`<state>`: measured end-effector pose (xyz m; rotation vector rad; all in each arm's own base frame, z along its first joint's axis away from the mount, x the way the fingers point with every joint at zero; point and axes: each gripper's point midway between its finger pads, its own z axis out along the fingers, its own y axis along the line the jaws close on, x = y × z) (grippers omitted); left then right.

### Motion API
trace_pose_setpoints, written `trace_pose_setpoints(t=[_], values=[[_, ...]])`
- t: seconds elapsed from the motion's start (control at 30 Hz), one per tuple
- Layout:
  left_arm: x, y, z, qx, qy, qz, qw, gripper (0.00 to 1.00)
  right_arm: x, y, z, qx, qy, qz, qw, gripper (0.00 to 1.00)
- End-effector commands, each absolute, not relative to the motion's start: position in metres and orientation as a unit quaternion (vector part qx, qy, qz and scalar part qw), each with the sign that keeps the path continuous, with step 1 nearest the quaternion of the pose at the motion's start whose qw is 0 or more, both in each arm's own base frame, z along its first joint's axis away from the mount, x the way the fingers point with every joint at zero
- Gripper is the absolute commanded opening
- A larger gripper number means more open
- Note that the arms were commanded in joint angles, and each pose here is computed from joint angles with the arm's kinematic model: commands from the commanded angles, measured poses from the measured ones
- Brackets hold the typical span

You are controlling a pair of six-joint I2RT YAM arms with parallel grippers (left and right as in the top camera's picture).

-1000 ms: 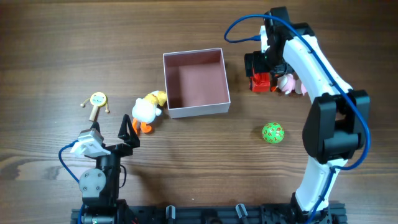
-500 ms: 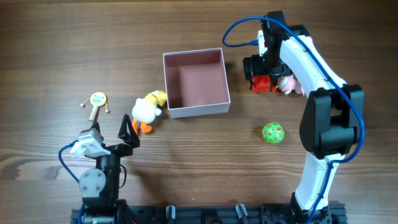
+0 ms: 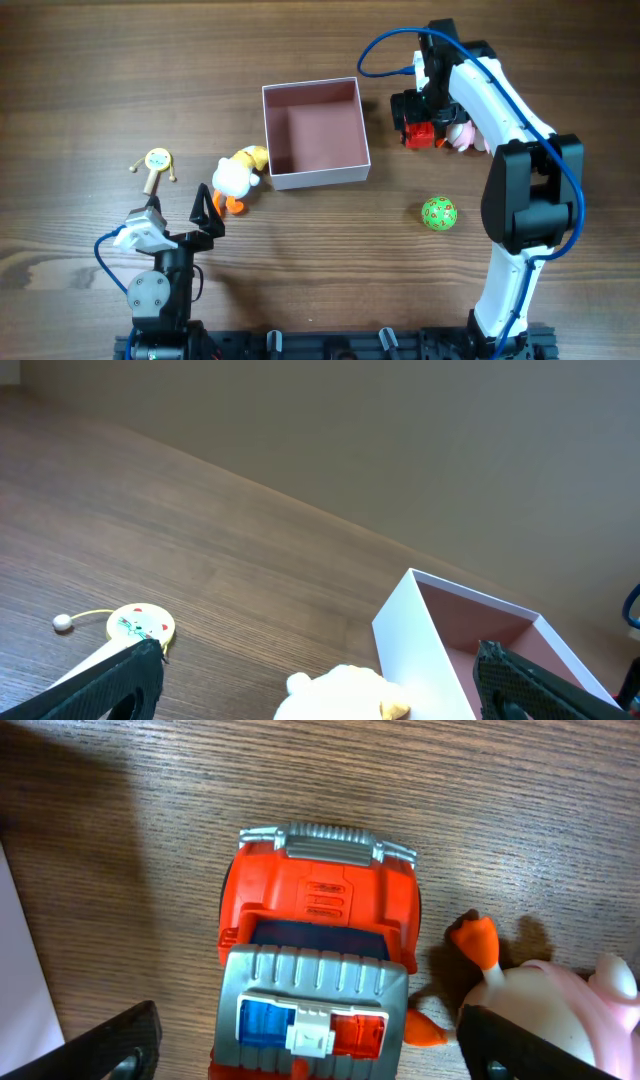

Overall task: Pack container
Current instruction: 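Lower the right gripper over the red fire truck and grasp it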

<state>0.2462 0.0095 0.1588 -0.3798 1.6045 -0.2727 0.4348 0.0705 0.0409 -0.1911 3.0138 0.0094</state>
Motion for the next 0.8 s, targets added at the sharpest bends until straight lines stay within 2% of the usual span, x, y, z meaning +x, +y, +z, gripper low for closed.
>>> trace_pose_setpoints(t=[0.0, 0.1, 0.27, 0.4, 0.47, 0.77], values=[[0.246, 0.0098, 0.1588, -0.167, 0.71, -0.122, 0.673, 1.0, 0.437, 0.0708, 0.0362, -0.07, 0.996, -0.009, 0.056, 0.89], [0.246, 0.0098, 0.1588, -0.167, 0.71, -0.122, 0.673, 1.0, 0.4343, 0.0702, 0.0359, -0.062, 0.997, -0.009, 0.05, 0.83], [0.246, 0.0098, 0.1588, -0.167, 0.71, -0.122, 0.673, 1.0, 0.4338, 0.0715, 0.0358, -0.054, 0.997, -0.005, 0.049, 0.79], [0.246, 0.0098, 0.1588, -0.167, 0.71, -0.122, 0.673, 1.0, 0.434, 0.0714, 0.0358, -0.054, 0.997, -0.005, 0.05, 0.68], [0.246, 0.0098, 0.1588, -0.167, 0.71, -0.122, 0.673, 1.0, 0.4342, 0.0715, 0.0358, -0.054, 0.997, -0.005, 0.05, 0.59], [0.246, 0.0098, 0.1588, -0.167, 0.71, -0.122, 0.673, 1.0, 0.4339, 0.0715, 0.0358, -0.041, 0.998, -0.004, 0.05, 0.52]])
